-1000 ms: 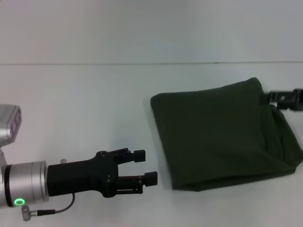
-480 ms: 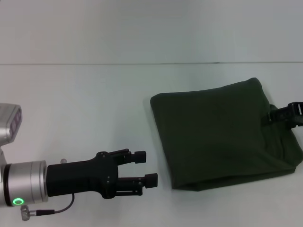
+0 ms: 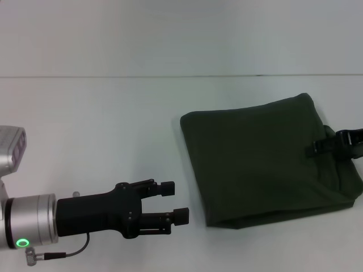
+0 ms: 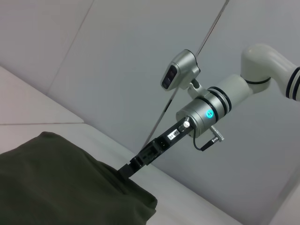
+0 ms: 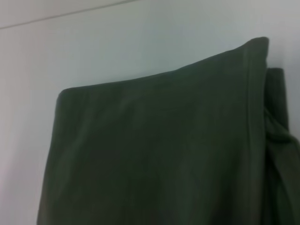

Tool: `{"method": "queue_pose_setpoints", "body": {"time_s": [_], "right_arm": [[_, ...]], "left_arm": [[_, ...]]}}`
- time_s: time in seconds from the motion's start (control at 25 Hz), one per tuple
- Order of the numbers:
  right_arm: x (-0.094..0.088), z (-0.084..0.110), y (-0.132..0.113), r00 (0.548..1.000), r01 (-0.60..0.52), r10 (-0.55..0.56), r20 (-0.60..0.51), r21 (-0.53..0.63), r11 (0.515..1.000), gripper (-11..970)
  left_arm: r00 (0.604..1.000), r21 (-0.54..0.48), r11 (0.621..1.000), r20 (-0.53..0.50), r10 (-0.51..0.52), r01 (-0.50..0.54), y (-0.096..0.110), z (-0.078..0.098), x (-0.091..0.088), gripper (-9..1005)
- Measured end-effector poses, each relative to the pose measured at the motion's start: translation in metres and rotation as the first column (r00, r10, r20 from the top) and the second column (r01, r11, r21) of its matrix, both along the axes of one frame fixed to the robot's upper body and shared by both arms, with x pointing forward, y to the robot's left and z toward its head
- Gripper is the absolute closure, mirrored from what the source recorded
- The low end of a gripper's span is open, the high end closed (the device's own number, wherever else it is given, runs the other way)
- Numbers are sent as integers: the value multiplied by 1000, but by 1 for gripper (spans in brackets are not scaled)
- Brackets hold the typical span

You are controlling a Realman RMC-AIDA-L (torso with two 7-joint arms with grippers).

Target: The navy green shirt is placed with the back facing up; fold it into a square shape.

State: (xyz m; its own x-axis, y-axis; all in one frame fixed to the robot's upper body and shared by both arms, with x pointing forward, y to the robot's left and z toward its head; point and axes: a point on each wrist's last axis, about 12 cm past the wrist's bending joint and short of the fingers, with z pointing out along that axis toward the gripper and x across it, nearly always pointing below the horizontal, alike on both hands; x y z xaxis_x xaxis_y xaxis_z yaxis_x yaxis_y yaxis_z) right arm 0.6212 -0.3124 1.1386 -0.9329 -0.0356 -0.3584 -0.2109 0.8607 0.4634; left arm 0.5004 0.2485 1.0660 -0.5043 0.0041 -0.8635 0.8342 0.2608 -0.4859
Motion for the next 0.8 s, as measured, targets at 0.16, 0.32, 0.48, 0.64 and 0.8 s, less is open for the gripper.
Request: {"method": "queue_pose_setpoints", "body": {"time_s": [0.16,0.32,0.48,0.64,0.8], "right_arm": [[1,1,2,1000,-5,5,12,13,1000,67],[1,1,3,1000,-11,10,10,10,1000,68],[3,8,-3,999,2,-2,32,10,1000,69],[4,13,-5,998,18,-20,60,39,999,70],[3,6,-1,999,7,-9,45,31,999,72]], "left_arm": [[1000,-1,1000,2,1,-1,0,0,0,121],[1000,-2,1000,1,2,-2,0,0,0,121],[1000,-2,1000,1,3,-3,-1,0,0,122],[1000,-1,1000,1,2,-2,-1,0,1,121],[1000,-1,1000,1,2,-2,0,0,1,121]]}}
